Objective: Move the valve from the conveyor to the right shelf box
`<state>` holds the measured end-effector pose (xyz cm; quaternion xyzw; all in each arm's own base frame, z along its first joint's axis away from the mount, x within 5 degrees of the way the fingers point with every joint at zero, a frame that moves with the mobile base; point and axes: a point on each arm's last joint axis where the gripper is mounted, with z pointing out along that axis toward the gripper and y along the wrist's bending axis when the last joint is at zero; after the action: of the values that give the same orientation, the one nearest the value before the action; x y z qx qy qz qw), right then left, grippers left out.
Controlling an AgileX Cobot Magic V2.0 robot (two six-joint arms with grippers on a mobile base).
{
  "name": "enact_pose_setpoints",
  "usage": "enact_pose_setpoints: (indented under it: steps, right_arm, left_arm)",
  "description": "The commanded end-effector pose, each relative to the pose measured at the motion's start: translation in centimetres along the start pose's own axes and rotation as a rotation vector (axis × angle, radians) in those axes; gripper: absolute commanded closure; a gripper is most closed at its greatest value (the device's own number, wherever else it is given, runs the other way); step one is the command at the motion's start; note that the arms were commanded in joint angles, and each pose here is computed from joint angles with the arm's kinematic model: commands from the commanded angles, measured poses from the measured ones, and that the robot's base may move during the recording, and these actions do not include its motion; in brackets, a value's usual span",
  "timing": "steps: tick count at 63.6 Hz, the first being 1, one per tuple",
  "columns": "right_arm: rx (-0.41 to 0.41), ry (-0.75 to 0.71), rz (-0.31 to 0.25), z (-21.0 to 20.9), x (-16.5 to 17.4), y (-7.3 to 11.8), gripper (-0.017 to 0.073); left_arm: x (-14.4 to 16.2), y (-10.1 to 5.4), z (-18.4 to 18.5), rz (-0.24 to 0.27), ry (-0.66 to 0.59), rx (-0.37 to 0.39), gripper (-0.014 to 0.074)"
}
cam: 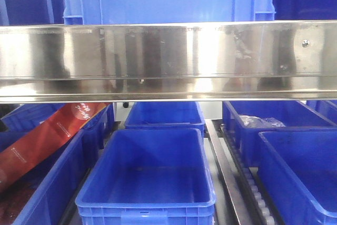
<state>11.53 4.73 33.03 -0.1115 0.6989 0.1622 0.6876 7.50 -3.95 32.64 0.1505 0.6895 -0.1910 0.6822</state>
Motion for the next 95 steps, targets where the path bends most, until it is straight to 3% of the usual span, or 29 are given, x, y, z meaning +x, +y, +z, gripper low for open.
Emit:
enact_pose_setpoints:
  steps: [1,27,43,52,65,81,90,95]
  right_arm:
    - [-0.002,-0.019,-0.013,-0.1,-0.1,0.0,0.0722]
    - [0.016,0.002,-0.013,-0.7,1.4,-0.3,0.0722]
    - [0.242,-0.030,-0.026,-3.9,5.1,-2.5,0.0722]
    - [0.317,-0.043,-0.029,-5.3,7.6,-2.9,0.0722]
    - [0.323,-0.071,-0.088,-6.8,11.7,-2.8,0.0722]
    - [0.353,-0.046,-0.135,-7.1,12.0,-2.8,0.0722]
    - [0.359,-0.059,-0.131,-7.2,11.9,-2.9,0.0722]
    - [0.357,-0.069,-0.074,-7.2,11.9,-2.9,0.0722]
  left_arm:
    - [-0.2,0.0,-0.1,0.000,-0.025,0.003,0.0704]
    - [-0.2,0.0,-0.1,0.000,-0.025,0.003,0.0704]
    - [-0.2,0.0,-0.1,0.000,-0.025,0.003,0.0704]
    - [-0.2,0.0,-0.1,0.000,-0.025,0.003,0.0704]
    - [-0.2,0.0,-0.1,0.000,-0.025,0.003,0.0704]
    - [-0.2,0.0,-0.1,0.000,-0.025,0.003,0.0704]
    - [-0.2,0.0,-0.1,0.000,-0.025,0.003,0.0704]
    - [-0.2,0.0,-0.1,0.000,-0.025,0.003,0.0704]
